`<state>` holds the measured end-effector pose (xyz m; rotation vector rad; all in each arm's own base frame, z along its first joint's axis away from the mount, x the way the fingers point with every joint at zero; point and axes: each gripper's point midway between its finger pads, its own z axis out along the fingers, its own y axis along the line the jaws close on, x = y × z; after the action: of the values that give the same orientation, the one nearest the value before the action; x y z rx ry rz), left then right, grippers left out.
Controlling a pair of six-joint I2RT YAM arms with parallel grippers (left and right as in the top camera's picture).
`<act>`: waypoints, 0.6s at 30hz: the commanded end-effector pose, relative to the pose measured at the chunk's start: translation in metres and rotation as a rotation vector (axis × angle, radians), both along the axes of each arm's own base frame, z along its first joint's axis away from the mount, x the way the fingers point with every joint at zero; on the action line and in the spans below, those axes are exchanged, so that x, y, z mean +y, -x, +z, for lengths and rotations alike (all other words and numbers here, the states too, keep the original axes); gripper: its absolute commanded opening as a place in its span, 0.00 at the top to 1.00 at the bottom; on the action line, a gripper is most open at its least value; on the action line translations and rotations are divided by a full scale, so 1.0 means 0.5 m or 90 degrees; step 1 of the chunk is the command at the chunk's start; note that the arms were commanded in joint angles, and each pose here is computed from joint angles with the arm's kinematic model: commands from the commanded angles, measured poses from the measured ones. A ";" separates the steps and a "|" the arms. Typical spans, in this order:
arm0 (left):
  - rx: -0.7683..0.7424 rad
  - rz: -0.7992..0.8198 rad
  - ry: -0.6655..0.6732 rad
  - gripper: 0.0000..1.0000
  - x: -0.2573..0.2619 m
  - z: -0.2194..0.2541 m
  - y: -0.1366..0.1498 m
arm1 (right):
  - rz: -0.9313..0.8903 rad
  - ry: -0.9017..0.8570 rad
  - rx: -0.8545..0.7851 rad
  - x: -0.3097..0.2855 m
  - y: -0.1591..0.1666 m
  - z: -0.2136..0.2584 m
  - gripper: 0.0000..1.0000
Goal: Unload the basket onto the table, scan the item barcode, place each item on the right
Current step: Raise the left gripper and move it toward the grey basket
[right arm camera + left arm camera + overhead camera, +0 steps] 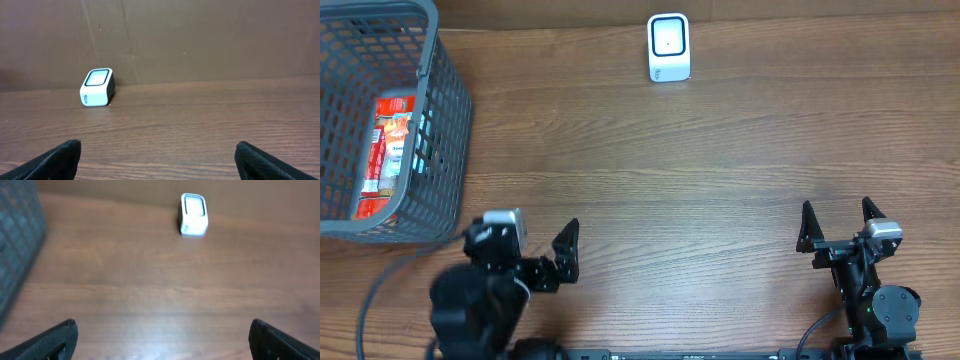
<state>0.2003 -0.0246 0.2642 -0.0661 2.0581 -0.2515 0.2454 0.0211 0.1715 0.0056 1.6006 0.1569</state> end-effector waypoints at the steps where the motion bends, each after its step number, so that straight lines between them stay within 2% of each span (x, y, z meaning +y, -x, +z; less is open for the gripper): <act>1: 0.050 -0.058 0.029 0.00 -0.034 0.039 -0.024 | -0.003 0.001 -0.002 -0.002 -0.001 -0.004 0.00; 8: 0.105 -0.146 0.088 0.00 -0.086 0.044 -0.074 | -0.003 0.001 -0.002 -0.002 -0.001 -0.004 0.00; 9: 0.111 -0.145 0.088 0.04 -0.085 0.039 -0.080 | -0.003 0.001 -0.002 -0.002 -0.001 -0.004 0.00; 10: 0.115 -0.142 0.087 0.17 -0.084 0.035 -0.088 | -0.003 0.000 -0.002 -0.002 -0.001 -0.004 0.00; 11: 0.120 -0.138 0.085 0.36 -0.081 0.031 -0.095 | -0.003 0.001 -0.002 -0.002 -0.001 -0.004 0.00; 12: 0.129 -0.131 0.084 0.50 -0.078 0.024 -0.100 | -0.003 0.001 -0.002 -0.002 -0.001 -0.004 0.00; 13: 0.137 -0.127 0.083 0.57 -0.076 0.017 -0.105 | -0.003 0.000 -0.002 -0.002 -0.001 -0.004 0.00; 14: 0.144 -0.123 0.083 0.68 -0.074 0.012 -0.109 | -0.003 0.001 -0.002 -0.002 -0.001 -0.004 0.00; 16: 0.164 -0.109 0.085 0.81 -0.069 -0.002 -0.116 | -0.003 0.001 -0.002 -0.002 -0.001 -0.004 0.00; 18: 0.179 -0.102 0.090 0.87 -0.067 -0.012 -0.122 | -0.003 0.001 -0.002 -0.002 -0.001 -0.004 0.00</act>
<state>0.2575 -0.0574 0.2536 -0.0195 2.3264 -0.5101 0.2454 0.0212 0.1716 0.0050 1.6002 0.1569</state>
